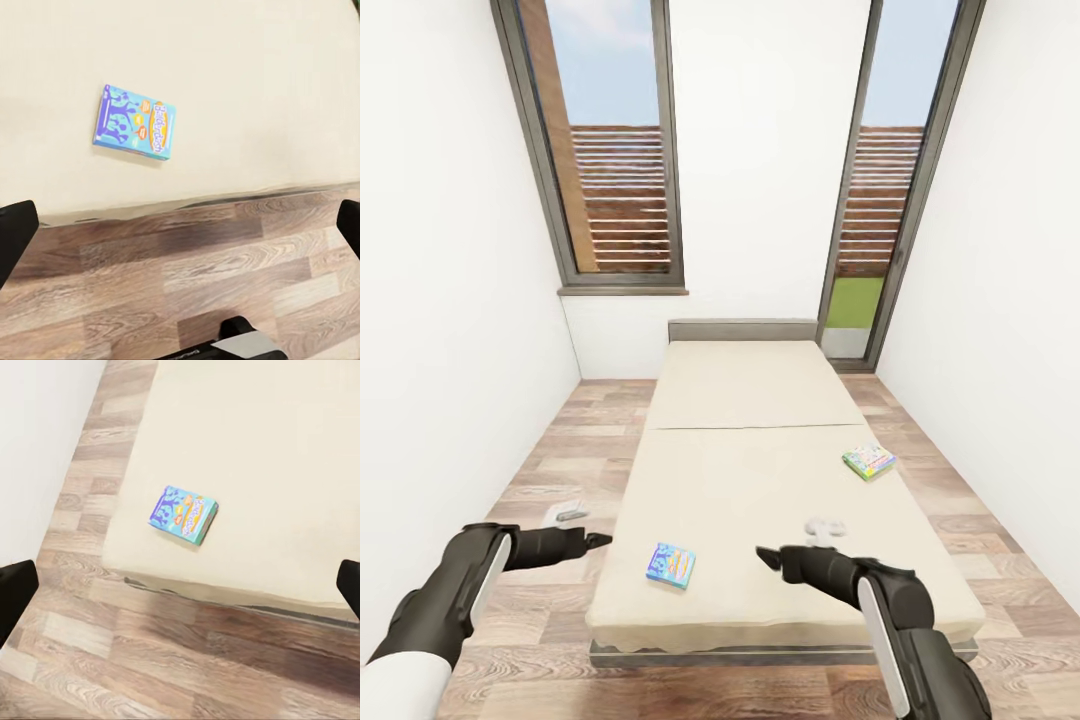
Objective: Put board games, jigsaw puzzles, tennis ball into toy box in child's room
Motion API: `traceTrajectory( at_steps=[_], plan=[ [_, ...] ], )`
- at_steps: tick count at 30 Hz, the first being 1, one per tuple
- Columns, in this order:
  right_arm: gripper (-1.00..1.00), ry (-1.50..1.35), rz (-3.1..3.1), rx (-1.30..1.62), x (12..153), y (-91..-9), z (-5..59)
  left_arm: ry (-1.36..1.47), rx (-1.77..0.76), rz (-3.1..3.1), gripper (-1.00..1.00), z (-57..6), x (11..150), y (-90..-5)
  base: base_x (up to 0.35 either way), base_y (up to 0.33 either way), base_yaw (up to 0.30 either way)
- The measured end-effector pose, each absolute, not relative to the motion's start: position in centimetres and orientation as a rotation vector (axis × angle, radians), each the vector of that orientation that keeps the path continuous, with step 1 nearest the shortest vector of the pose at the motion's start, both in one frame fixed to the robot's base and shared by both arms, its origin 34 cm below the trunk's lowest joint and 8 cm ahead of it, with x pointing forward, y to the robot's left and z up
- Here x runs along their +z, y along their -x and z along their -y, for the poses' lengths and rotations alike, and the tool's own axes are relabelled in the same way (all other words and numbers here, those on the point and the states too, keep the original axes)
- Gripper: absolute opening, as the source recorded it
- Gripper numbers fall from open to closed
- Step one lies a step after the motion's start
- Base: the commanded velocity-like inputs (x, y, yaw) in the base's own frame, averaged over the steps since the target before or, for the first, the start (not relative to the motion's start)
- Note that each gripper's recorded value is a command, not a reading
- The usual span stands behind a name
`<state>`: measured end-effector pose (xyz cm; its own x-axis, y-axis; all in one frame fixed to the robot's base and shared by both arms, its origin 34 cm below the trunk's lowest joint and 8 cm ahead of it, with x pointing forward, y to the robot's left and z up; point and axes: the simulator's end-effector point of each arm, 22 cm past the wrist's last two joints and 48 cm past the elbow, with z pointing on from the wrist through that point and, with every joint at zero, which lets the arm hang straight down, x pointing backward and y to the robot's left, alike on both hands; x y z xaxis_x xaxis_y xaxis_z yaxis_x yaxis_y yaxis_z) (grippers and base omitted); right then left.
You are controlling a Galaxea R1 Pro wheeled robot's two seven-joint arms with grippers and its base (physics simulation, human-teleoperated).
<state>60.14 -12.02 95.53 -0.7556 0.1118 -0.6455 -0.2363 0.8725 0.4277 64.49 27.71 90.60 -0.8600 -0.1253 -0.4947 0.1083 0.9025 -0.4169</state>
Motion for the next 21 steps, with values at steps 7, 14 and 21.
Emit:
traceTrajectory(
  at_steps=[7,14,21],
  plan=[
    [1.00,0.137,-2.300,0.752,96.9,-59.8,10.4,0.063,-0.426,-2.497,1.00,-27.2,93.6,-70.0,0.000,0.000,0.000],
    [1.00,0.144,-2.294,0.769,97.1,-59.7,10.1,0.145,-0.239,-2.566,1.00,-24.4,94.4,-74.9,0.000,0.000,0.000],
    [1.00,0.145,-2.292,0.773,97.2,-59.6,10.1,0.117,-0.214,-2.582,1.00,-21.3,97.1,-77.9,0.000,0.000,0.000]
  ],
)
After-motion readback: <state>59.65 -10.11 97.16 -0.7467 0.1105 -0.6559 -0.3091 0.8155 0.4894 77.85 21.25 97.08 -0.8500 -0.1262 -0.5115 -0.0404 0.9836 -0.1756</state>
